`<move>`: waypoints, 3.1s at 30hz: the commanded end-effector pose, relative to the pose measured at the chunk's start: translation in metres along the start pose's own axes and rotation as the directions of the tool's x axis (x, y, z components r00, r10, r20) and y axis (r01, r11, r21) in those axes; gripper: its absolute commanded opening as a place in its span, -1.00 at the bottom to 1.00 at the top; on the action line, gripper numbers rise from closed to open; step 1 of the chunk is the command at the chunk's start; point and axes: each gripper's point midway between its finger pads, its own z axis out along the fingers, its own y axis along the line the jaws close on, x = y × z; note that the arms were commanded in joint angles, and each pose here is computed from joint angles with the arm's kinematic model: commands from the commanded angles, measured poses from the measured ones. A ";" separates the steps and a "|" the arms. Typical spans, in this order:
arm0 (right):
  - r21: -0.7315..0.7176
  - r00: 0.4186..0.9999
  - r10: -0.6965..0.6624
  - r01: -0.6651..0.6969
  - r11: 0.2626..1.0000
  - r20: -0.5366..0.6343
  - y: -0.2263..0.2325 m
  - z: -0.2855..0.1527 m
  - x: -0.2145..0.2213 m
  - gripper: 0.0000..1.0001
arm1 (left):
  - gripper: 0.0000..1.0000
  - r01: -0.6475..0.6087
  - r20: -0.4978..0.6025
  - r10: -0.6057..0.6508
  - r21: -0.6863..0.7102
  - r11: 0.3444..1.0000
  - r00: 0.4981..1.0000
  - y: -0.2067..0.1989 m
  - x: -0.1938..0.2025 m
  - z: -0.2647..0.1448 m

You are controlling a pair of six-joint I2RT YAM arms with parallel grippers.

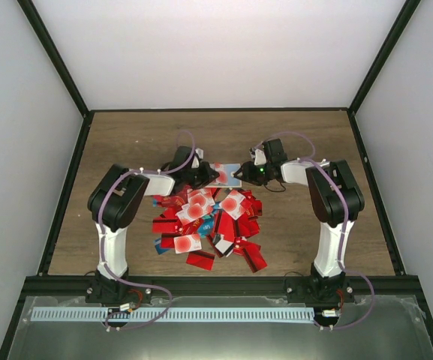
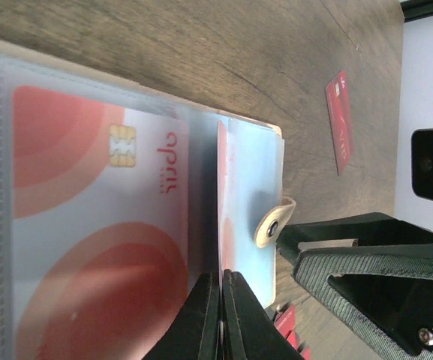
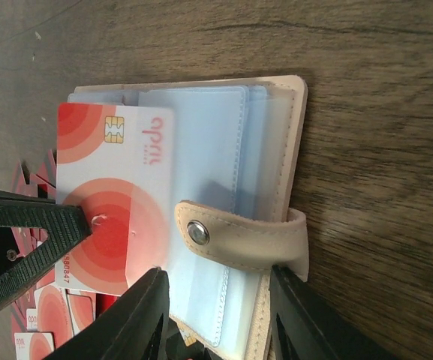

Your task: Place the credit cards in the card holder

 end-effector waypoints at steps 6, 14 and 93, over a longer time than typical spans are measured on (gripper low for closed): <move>-0.008 1.000 0.009 -0.009 1.000 -0.020 0.000 0.003 -0.002 -0.21 | -0.92 0.021 -0.088 -0.020 0.001 1.000 0.996 0.007 0.009 0.021; -0.020 1.000 0.003 -0.004 1.000 -0.023 0.003 0.004 -0.003 -0.21 | -0.92 0.019 -0.111 -0.019 -0.001 1.000 0.994 0.006 0.011 0.031; -0.138 1.000 0.007 -0.006 0.990 0.006 0.024 0.012 -0.041 -0.29 | 0.18 -0.309 -0.307 0.233 -0.230 0.923 0.923 0.005 0.037 0.007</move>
